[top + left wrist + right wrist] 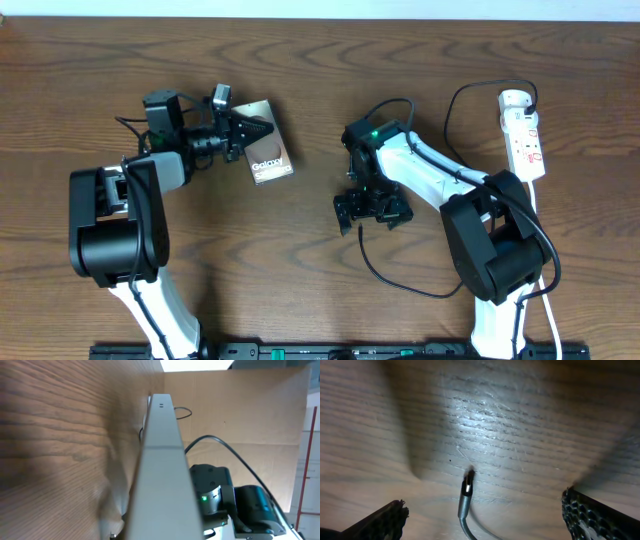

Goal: Plug charger to phone and switch on socket
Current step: 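Lower the open right gripper around the cable plug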

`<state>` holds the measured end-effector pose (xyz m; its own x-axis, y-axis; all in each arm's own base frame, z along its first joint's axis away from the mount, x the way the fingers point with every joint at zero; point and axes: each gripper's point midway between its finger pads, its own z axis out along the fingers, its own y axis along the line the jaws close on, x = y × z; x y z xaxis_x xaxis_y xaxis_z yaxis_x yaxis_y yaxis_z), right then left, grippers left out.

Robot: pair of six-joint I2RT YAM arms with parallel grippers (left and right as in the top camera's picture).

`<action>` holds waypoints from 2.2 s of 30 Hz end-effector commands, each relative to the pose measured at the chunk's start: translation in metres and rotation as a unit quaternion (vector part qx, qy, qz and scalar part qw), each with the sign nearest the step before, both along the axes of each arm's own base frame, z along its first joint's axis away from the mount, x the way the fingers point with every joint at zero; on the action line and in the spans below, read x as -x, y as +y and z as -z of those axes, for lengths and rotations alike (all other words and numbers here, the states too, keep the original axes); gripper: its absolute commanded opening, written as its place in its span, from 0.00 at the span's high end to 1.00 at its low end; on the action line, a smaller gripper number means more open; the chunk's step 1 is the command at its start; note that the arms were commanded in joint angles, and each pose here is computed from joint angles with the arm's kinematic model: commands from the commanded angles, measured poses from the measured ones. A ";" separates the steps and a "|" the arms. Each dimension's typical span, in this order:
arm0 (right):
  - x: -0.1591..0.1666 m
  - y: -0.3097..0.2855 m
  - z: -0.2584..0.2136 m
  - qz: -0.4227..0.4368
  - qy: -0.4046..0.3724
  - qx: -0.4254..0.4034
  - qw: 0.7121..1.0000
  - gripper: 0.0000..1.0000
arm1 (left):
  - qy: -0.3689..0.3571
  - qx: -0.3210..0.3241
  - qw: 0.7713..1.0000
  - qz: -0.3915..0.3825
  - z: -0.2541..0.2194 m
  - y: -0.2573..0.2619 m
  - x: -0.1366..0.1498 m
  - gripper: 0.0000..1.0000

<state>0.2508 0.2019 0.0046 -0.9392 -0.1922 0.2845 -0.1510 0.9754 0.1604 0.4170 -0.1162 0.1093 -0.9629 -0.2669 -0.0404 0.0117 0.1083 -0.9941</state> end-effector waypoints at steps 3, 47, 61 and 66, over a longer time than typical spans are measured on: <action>0.017 -0.004 0.014 0.010 0.023 0.008 1.000 0.02 | -0.011 0.004 1.000 -0.009 -0.011 0.012 -0.004 0.93; 0.038 0.006 0.039 0.081 0.003 0.068 0.994 0.42 | -0.011 0.000 1.000 -0.016 -0.010 0.014 -0.006 0.93; 0.036 0.007 0.039 0.081 0.000 0.065 0.995 0.61 | -0.011 0.000 1.000 -0.016 -0.010 0.014 -0.006 0.93; 0.036 0.008 0.039 0.081 -0.001 0.064 0.995 0.66 | -0.011 0.000 1.000 -0.016 -0.010 0.014 -0.006 0.93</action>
<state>0.2240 0.2190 -0.0042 -0.9640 0.0088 0.2656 0.0342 0.9952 0.0914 0.4226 -0.1024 0.1079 -0.9502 -0.3098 -0.0346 -0.0015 0.1156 -0.9933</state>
